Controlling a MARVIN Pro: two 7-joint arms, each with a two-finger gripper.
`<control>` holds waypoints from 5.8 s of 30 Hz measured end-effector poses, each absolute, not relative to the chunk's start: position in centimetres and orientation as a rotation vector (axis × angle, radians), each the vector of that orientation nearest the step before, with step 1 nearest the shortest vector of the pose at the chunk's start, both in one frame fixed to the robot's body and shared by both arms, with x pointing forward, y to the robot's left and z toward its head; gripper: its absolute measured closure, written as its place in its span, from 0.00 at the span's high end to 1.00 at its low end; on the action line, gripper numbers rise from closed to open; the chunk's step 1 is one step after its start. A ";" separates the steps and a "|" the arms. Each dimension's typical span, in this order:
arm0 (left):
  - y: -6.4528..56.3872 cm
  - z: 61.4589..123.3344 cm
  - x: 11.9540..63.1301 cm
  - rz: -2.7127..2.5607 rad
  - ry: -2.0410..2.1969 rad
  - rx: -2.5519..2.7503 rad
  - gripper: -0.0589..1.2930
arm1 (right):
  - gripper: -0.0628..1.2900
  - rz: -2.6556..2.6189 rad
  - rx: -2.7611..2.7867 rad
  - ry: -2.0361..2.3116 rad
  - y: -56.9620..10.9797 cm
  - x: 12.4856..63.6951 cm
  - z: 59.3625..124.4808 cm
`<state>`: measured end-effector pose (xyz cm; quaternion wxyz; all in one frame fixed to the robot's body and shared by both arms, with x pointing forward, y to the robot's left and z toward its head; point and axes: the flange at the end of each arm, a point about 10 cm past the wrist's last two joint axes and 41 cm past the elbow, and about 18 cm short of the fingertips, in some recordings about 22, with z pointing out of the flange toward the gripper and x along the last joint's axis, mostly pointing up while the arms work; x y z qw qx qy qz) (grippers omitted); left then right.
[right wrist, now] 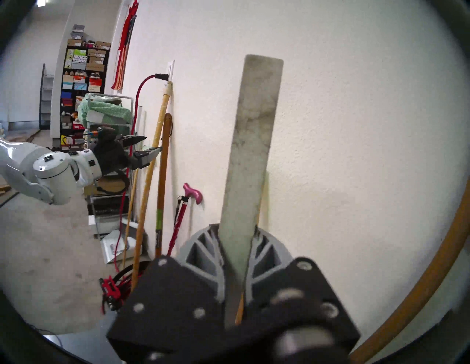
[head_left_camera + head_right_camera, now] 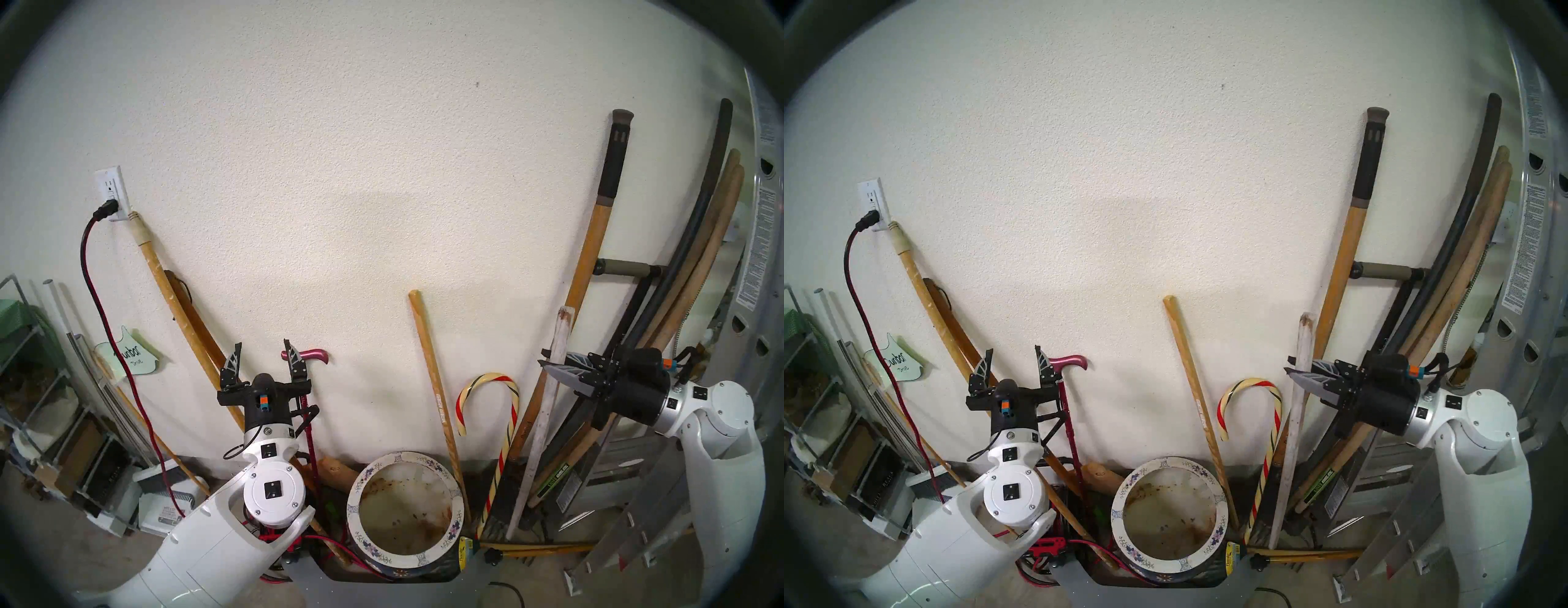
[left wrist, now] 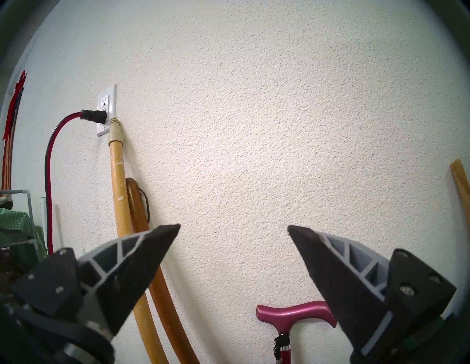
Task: Take wooden sticks or brooms out of the pot
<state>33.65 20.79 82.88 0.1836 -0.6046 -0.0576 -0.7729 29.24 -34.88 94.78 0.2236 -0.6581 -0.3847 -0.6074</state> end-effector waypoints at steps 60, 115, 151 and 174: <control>20.7 82.9 33.7 -2.179 -0.162 -1.700 0.94 | 0.10 -1.626 -2.201 -0.795 -28.7 35.6 80.6; 20.7 82.9 33.7 -2.177 -0.162 -1.700 0.94 | 0.10 -1.901 -2.510 -0.457 -35.8 44.1 71.7; 20.8 82.9 33.6 -2.177 -0.161 -1.701 0.94 | 0.76 -1.934 -2.509 -0.443 -36.3 45.8 70.5; 20.7 82.9 33.6 -2.177 -0.160 -1.701 0.94 | 0.86 -1.891 -2.442 -0.455 -37.3 43.4 72.9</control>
